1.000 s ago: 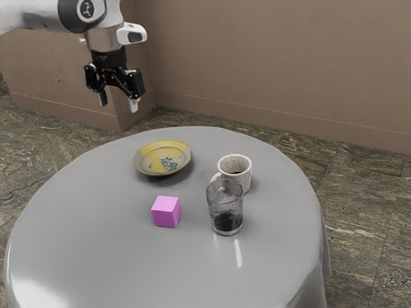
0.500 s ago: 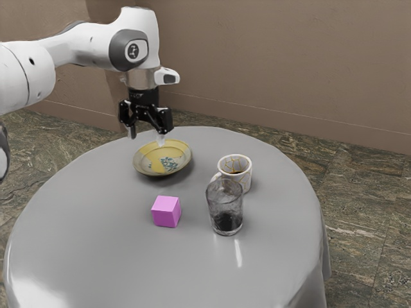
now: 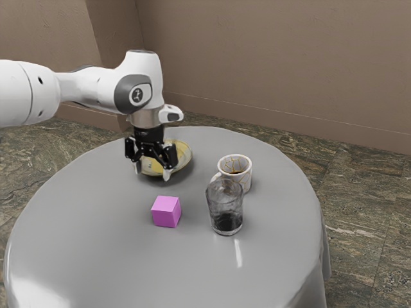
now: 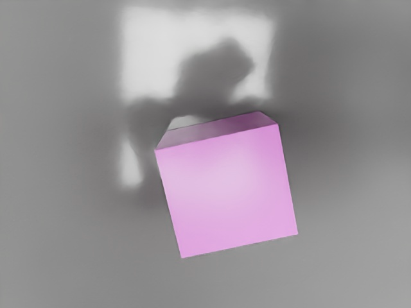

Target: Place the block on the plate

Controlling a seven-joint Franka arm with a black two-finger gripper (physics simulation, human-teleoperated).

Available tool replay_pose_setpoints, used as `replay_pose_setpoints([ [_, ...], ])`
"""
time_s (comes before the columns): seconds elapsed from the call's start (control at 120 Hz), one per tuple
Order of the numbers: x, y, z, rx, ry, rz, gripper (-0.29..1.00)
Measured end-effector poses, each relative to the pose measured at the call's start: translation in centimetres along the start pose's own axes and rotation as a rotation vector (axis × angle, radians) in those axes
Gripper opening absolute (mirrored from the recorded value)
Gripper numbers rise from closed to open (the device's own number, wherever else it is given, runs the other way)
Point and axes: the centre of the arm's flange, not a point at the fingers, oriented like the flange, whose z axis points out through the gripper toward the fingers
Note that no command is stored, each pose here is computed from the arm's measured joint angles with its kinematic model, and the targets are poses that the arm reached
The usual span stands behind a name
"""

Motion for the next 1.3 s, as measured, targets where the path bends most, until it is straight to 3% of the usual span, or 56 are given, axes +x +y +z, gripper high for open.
replay_pose_setpoints([
  [0.267, -0.9, 0.7, 2.5, -0.004, 0.113, -0.008, 0.70],
  [0.567, 1.6, 0.7, 6.2, -0.014, 0.173, -0.033, 0.70],
  [0.675, 1.3, 0.7, 5.2, -0.015, 0.197, -0.038, 0.70],
  [0.933, -0.7, 0.5, 6.3, -0.008, 0.163, -0.050, 0.70],
  [1.3, 0.2, 1.3, 9.3, -0.013, 0.120, -0.053, 0.70],
])
